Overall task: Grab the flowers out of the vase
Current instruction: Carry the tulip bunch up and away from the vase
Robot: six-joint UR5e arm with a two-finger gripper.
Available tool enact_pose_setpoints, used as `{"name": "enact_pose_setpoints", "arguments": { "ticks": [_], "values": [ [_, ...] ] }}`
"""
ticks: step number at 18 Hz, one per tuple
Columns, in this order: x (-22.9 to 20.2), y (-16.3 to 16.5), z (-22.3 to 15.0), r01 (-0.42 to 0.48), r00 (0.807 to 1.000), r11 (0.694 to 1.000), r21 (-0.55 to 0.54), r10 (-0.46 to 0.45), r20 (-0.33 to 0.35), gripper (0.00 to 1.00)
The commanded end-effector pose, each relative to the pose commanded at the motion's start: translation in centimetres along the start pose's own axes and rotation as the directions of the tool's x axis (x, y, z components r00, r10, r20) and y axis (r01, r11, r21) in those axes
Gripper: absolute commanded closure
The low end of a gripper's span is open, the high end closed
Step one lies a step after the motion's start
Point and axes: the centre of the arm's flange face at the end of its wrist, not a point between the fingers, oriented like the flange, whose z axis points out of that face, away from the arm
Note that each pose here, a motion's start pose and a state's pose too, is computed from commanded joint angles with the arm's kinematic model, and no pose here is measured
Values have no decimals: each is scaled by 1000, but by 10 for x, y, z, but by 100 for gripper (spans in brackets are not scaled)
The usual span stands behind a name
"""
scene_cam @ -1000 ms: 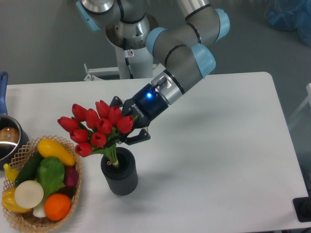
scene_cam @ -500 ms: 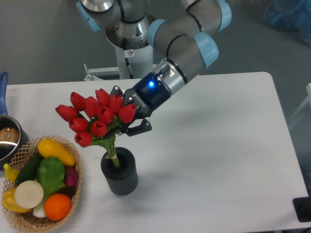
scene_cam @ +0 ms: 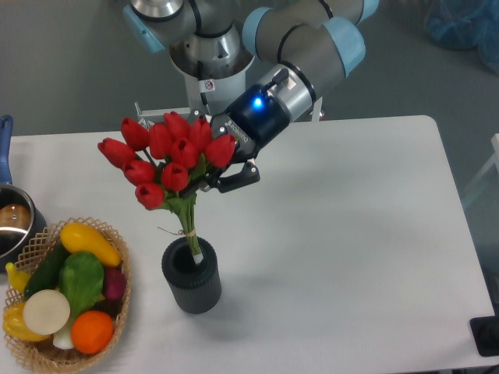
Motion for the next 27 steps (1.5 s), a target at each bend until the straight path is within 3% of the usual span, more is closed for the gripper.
{"name": "enact_pose_setpoints", "arguments": {
  "ticks": [12, 20, 27],
  "values": [
    [16, -44, -10, 13, 1000, 998, 57, -12, -11, 66],
    [-14, -54, -78, 56, 990, 997, 62, -63, 127, 66],
    [-43, -54, -165, 74, 953, 994, 79, -94, 289, 66]
  ]
}}
